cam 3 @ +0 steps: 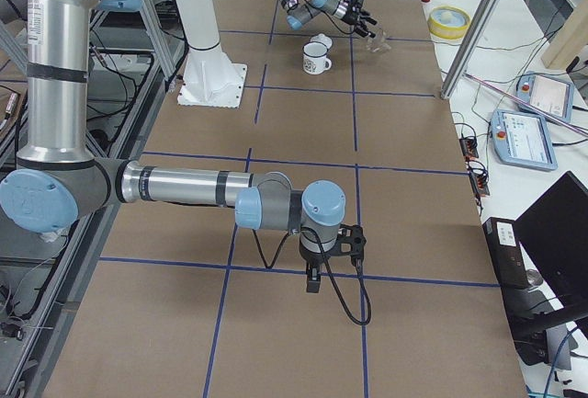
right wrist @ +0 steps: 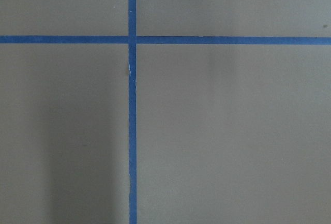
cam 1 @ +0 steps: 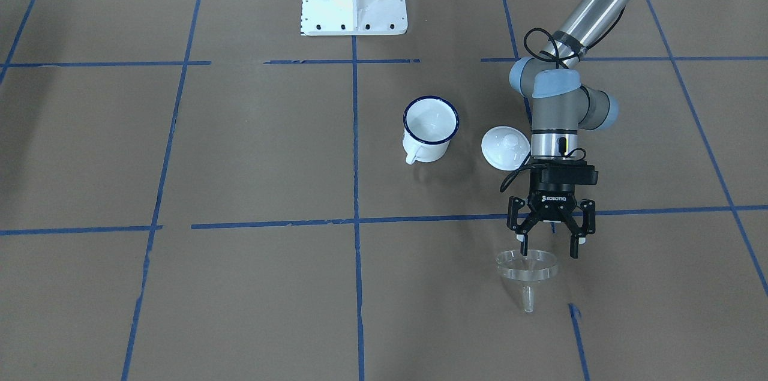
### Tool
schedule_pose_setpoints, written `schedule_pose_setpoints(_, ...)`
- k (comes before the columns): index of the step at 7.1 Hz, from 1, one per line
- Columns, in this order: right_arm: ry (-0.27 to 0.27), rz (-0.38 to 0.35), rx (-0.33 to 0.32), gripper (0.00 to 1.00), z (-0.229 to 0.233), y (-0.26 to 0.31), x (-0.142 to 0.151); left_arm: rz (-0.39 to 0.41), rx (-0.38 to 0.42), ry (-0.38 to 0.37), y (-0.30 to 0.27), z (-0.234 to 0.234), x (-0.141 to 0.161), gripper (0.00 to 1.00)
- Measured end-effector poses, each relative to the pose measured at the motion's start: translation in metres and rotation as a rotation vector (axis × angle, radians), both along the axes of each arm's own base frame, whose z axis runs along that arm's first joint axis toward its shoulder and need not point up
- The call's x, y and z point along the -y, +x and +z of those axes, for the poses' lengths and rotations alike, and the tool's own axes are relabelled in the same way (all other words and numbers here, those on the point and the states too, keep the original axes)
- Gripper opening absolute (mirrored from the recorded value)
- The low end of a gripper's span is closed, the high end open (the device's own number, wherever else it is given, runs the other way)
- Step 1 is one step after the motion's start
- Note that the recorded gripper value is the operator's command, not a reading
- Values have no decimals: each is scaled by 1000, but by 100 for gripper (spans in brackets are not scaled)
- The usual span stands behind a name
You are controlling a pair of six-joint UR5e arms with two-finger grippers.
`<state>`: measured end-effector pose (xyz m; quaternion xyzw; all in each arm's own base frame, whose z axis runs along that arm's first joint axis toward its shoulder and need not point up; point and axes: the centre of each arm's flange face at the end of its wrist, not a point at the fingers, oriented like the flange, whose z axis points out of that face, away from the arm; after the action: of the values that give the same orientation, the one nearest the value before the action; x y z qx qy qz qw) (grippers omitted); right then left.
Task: Remove funnel from cup
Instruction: 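Open the left gripper and draw it back from the funnel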
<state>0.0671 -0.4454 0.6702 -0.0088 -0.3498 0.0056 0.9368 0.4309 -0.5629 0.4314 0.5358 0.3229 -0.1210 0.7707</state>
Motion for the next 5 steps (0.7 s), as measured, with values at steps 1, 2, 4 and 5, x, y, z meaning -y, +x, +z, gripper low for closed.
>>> schedule_pose_setpoints(1, 0, 0, 0, 100, 0, 0, 0, 36, 2, 51, -13, -21, -4, 100)
schedule_pose_setpoints(2, 0, 0, 0, 100, 0, 0, 0, 71, 2, 82, -30, -33, -11, 100)
schedule_pose_setpoints(4, 0, 0, 0, 100, 0, 0, 0, 206, -15, 71, -78, -38, -25, 100)
schedule_pose_setpoints(5, 0, 0, 0, 100, 0, 0, 0, 294, -6, 3, -102, -47, -29, 100)
